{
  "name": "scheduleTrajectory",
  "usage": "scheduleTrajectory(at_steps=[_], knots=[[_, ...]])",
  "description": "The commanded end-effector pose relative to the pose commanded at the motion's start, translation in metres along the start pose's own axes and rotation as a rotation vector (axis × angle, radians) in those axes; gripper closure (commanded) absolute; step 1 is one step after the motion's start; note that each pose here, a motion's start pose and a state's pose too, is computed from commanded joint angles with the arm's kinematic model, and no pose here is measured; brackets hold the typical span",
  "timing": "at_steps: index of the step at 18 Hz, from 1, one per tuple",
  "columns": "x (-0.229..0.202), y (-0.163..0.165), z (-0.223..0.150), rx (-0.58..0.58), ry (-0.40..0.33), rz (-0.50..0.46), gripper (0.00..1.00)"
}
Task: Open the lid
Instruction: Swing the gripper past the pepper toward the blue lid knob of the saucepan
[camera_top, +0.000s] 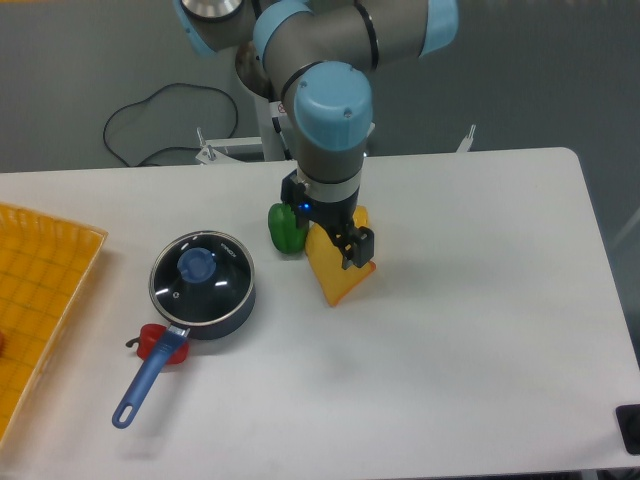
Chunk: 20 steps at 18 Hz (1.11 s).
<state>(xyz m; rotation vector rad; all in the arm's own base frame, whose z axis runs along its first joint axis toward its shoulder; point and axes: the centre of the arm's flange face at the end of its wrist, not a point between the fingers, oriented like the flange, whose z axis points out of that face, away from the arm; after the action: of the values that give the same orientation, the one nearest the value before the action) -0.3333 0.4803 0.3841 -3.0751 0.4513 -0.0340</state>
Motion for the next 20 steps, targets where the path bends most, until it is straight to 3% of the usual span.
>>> scheduleTrajectory(at_steps=[5,9,20], knots=[[0.017,-0.035,0.018,-0.030,-0.019,-0.015,0.00],[0.023,-0.049,0.024,-0.021,-0.037,-0.094,0.00],[0.052,-0.089,0.053,-0.072,-0.021,-0.061,0.00]])
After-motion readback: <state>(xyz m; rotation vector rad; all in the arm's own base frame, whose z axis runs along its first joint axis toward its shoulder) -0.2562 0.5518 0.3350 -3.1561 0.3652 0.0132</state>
